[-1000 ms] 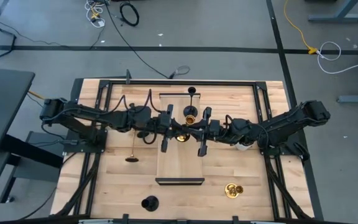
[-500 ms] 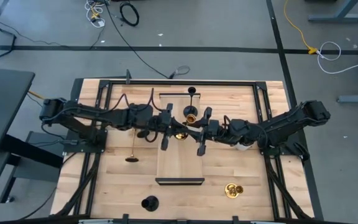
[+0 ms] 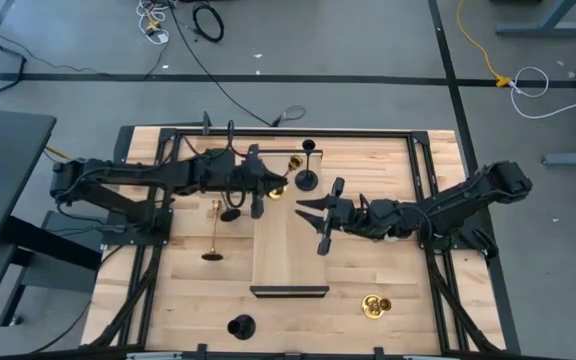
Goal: Pick & Place candle stick holders
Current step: Put the middle gold candle holder on the shelf
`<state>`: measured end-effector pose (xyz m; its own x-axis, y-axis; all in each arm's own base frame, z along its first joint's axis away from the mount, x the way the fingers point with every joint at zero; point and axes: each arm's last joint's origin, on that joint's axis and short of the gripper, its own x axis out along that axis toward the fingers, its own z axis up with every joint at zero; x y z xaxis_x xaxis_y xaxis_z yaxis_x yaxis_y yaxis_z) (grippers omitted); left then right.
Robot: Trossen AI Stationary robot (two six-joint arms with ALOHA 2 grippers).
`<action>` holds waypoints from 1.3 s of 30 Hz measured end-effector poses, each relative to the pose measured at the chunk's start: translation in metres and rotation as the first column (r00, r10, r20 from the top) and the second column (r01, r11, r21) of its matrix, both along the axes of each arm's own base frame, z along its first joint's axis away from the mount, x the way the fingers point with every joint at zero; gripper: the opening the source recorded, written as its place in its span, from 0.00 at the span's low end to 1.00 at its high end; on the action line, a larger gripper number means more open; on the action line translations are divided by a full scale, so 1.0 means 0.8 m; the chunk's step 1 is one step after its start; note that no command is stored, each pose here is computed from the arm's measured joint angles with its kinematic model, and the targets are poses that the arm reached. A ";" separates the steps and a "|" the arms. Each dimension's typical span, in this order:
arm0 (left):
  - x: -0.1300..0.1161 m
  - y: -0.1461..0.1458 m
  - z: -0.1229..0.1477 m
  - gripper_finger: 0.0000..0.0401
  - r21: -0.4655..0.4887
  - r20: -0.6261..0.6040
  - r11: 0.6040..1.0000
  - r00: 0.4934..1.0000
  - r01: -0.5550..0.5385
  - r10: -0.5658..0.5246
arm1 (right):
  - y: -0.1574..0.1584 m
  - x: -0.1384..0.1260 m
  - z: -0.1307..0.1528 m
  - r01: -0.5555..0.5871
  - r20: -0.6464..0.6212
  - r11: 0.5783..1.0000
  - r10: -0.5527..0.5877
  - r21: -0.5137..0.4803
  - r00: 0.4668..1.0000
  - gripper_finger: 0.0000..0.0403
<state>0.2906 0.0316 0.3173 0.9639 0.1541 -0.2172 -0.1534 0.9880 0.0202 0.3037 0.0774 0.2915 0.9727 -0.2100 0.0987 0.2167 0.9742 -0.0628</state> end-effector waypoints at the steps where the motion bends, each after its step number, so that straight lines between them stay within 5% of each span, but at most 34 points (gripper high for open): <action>1: -0.001 0.003 -0.001 0.03 -0.001 -0.011 1.000 1.000 -0.007 0.007 | 0.002 0.000 0.000 -0.006 0.000 1.000 0.006 -0.002 1.000 0.24; 9: -0.009 0.018 -0.017 0.03 -0.006 -0.094 0.997 0.992 -0.080 0.079 | 0.010 -0.003 -0.002 0.012 -0.019 1.000 -0.012 -0.007 1.000 0.24; 14: -0.045 0.026 -0.049 0.03 -0.056 -0.059 0.989 0.990 -0.135 0.131 | 0.017 -0.006 -0.004 0.015 -0.033 1.000 -0.016 -0.024 0.999 0.24; 22: -0.088 0.024 -0.070 0.03 -0.068 0.279 0.995 0.956 -0.073 0.089 | 0.019 -0.006 -0.004 0.004 -0.035 1.000 -0.005 -0.025 0.999 0.24; 39: -0.068 0.047 -0.122 0.03 0.049 0.324 0.997 0.945 -0.061 0.042 | 0.019 -0.007 0.001 -0.001 0.000 1.000 0.001 -0.013 1.000 0.24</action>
